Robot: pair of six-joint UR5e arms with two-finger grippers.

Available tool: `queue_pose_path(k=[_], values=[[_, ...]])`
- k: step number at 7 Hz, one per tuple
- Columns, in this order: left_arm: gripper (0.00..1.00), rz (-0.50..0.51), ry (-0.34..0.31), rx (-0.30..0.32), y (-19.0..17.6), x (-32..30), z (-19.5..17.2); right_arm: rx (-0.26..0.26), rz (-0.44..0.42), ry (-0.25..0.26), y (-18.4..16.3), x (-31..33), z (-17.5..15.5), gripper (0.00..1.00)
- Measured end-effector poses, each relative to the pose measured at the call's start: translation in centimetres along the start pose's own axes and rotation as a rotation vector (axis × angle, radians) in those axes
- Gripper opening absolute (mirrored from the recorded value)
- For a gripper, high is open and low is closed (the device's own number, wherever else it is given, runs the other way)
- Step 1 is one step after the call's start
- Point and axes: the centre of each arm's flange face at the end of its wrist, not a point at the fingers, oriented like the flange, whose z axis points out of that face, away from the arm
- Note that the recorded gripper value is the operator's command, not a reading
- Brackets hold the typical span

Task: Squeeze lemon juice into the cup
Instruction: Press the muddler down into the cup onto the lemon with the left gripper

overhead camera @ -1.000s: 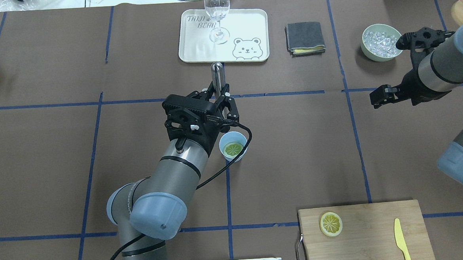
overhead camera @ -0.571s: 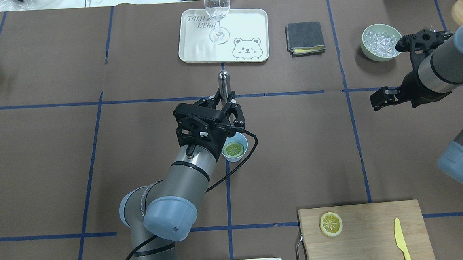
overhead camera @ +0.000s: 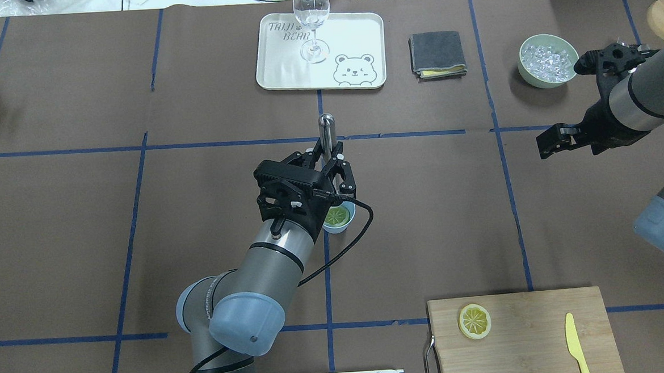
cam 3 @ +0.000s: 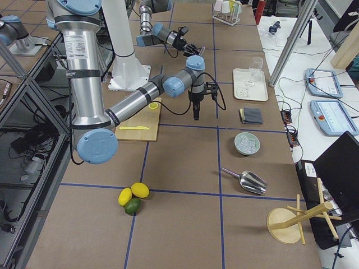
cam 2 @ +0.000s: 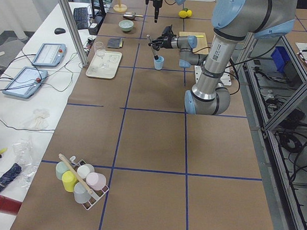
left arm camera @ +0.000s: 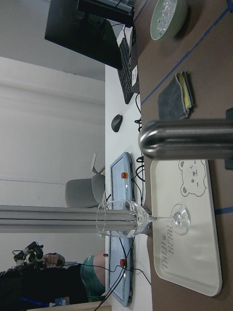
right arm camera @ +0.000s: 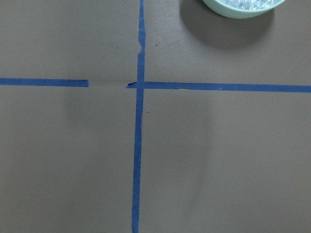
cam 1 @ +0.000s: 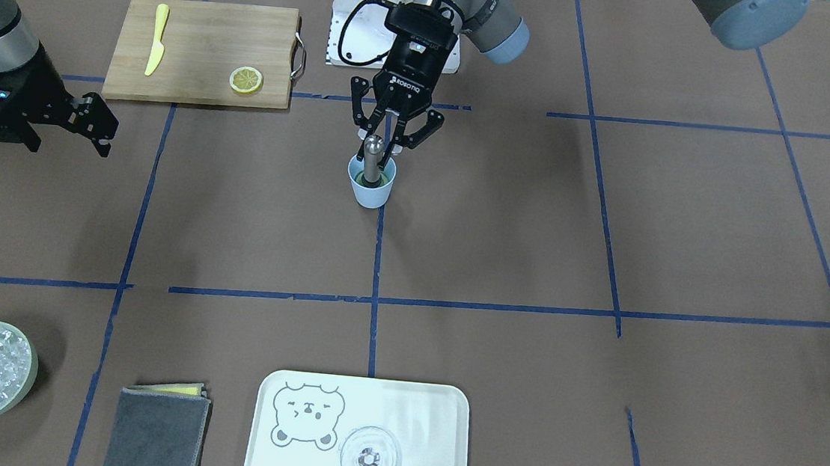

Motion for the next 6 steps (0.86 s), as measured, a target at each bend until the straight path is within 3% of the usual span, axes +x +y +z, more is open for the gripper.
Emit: queue_pose_path(k=[6], values=[[0.00,0.031,0.012,-0.056,4.5,0.6,-1.0,-0.004,0.004,-0.018,-0.2,0.7,0.1,1.00]])
